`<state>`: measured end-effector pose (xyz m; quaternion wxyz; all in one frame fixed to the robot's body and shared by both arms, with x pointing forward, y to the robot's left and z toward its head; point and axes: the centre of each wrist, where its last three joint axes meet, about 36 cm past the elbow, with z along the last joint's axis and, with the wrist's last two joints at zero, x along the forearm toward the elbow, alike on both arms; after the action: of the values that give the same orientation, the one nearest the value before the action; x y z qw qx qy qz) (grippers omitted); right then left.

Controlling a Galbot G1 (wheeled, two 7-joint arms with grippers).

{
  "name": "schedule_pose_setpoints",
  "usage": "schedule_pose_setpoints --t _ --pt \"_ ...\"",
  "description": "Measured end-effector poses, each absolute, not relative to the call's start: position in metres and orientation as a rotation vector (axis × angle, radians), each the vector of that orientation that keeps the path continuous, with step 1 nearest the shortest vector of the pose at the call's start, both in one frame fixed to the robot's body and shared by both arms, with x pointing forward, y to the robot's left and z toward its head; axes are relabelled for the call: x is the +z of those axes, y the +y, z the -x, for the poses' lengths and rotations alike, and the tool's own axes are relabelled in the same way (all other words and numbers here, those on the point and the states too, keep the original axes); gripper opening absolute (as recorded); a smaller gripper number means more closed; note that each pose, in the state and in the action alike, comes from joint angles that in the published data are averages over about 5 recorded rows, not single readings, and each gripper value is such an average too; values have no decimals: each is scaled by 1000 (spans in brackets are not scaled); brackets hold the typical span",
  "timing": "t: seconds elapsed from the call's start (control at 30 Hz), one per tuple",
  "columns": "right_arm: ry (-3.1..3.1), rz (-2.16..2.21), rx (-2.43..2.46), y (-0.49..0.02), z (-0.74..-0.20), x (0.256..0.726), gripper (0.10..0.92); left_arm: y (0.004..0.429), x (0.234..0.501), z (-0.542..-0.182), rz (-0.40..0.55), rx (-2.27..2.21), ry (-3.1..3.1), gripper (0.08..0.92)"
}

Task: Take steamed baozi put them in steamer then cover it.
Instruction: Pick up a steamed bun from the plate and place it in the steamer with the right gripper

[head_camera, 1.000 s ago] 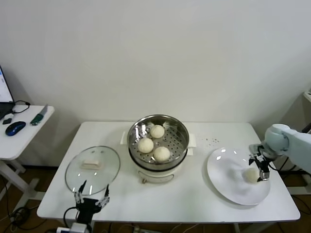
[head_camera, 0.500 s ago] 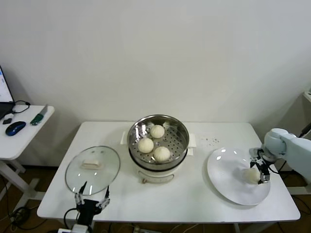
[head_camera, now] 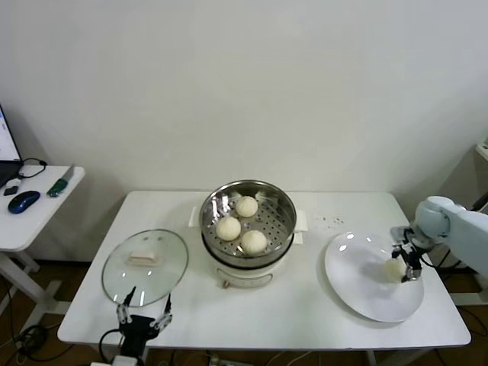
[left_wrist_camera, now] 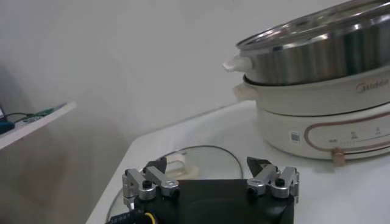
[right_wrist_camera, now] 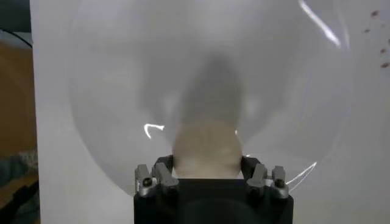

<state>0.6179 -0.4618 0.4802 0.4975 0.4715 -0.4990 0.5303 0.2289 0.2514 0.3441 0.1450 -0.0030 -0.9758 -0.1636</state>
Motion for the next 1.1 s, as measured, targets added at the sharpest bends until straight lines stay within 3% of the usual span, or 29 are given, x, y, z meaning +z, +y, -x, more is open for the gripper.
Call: schedule_pose_setpoints --t 0.3,0.67,1.1 --pt "-1363 -1148 1299 -414 -663 559 704 246 349 -226 32 -460 -2827 823" --pt "-1505 -1220 1312 -310 -711 663 712 229 357 -224 60 -402 -2859 823" --pt "-1472 -1338 1316 -179 -720 683 714 221 369 -224 94 -373 -2888 823"
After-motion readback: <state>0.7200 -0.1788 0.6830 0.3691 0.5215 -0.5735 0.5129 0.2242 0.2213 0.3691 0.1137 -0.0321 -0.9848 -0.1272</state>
